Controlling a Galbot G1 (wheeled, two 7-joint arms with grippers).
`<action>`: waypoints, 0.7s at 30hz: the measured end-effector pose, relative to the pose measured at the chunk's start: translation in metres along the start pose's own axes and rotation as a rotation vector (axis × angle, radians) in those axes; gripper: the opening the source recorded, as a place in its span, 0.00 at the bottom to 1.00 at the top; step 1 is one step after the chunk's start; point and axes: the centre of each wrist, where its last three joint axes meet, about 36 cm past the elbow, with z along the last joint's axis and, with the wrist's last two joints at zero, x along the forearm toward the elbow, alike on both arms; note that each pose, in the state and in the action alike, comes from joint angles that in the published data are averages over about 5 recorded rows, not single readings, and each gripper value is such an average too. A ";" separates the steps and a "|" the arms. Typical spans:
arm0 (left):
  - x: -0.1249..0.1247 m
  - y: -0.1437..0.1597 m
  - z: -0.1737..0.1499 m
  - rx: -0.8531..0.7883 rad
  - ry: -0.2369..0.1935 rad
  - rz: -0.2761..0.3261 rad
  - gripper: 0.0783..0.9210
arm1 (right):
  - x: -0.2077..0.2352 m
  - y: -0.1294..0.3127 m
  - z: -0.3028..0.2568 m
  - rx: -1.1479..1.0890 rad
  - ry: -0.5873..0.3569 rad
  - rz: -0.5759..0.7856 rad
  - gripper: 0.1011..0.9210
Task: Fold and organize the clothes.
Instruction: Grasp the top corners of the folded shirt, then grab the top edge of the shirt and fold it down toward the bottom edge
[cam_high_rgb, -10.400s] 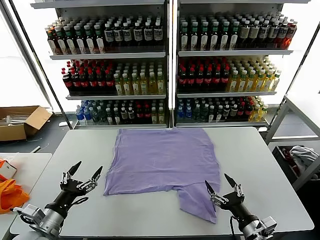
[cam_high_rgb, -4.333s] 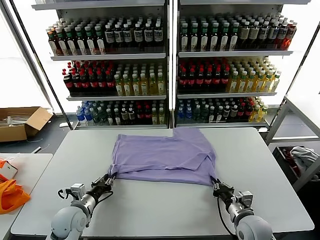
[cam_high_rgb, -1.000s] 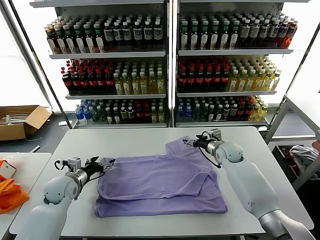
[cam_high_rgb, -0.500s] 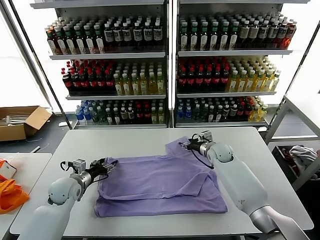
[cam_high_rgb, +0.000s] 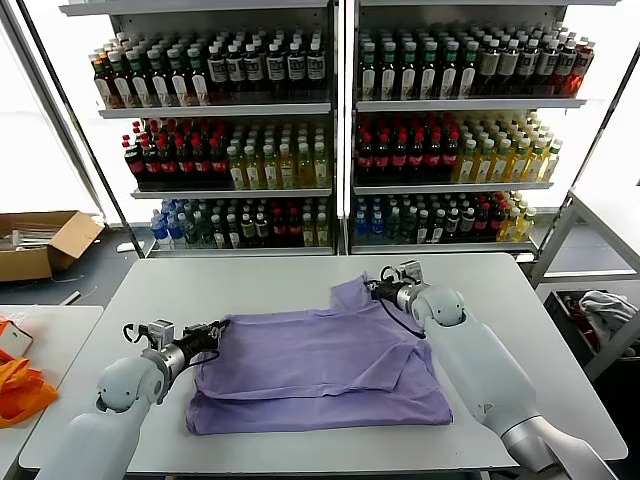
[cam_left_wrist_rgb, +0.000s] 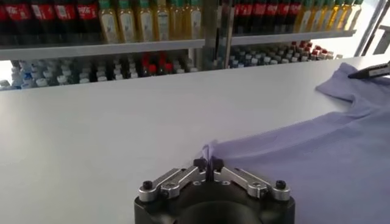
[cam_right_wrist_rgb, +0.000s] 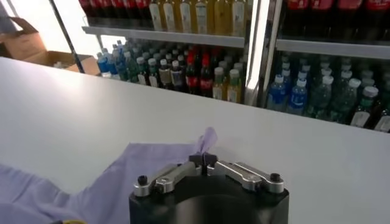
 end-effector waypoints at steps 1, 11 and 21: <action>0.001 -0.001 -0.001 0.000 -0.007 -0.005 0.02 | 0.004 0.001 -0.002 -0.003 -0.012 -0.003 0.01; 0.037 -0.012 -0.023 0.004 -0.119 -0.023 0.01 | 0.068 0.011 0.003 -0.019 -0.128 -0.027 0.01; 0.089 -0.028 -0.027 0.016 -0.178 -0.005 0.01 | 0.150 0.023 0.053 -0.027 -0.181 -0.014 0.01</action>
